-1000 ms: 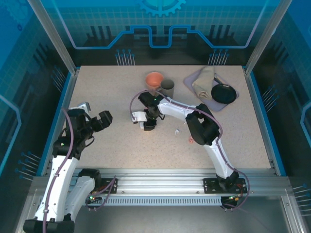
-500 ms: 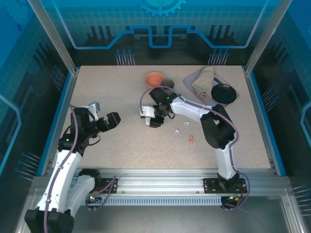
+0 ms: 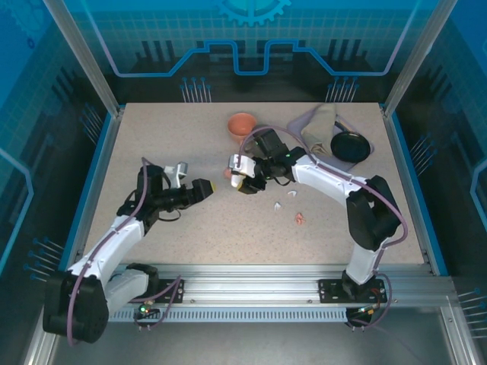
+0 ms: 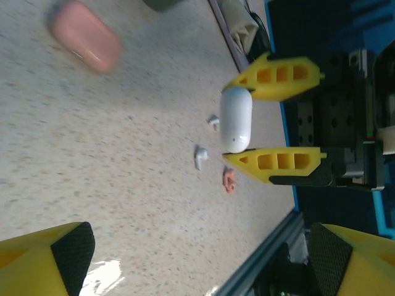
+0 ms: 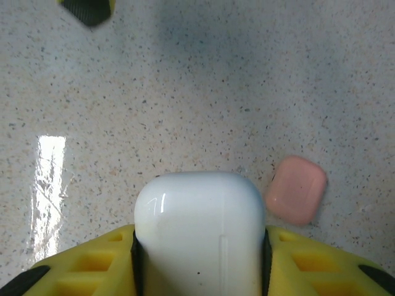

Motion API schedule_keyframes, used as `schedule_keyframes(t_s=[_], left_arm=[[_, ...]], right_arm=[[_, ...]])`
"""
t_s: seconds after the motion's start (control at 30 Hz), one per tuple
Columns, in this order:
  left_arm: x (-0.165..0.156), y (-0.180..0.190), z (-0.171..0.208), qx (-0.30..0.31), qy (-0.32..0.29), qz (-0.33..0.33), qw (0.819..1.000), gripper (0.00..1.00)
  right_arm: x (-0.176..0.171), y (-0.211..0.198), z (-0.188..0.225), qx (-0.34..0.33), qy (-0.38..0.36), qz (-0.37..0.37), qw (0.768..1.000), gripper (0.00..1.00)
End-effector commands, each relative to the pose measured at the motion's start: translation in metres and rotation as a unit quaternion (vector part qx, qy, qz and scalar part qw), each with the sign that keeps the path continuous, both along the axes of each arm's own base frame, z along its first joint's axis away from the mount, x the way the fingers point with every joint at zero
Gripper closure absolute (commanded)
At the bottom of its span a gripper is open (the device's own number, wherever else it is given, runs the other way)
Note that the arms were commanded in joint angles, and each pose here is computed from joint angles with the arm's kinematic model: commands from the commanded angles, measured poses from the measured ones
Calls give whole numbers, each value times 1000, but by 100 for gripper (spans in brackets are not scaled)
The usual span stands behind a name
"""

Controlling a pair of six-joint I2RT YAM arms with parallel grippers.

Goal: Insert the wireless bluetooth earbuds into the charging case

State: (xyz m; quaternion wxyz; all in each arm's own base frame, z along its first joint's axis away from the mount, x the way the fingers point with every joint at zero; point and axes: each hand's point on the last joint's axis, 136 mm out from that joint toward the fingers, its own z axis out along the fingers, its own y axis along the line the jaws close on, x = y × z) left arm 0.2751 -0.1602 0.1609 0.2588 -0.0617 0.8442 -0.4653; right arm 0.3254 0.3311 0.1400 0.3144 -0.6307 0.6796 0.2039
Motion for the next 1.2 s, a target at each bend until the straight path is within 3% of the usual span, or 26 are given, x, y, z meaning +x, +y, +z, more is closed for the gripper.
schedule_keyframes(t_s=[0.0,0.33,0.6,1.17], left_arm=[[8,-21,21,-30,-31,-33,999,9],[24,-44,21,-29,-32,-49,998,16],[29,-58,18,-25,-25,-67,997,34],[25,-65,13,-16,-23,-83,996,60]], right_arm=[[-12,10,23,41,-5,18,999,56],[-34,18,28,51,5,48,998,56],[-40,23,26,53,14,55,997,56],[-36,28,23,57,24,48,997,56]])
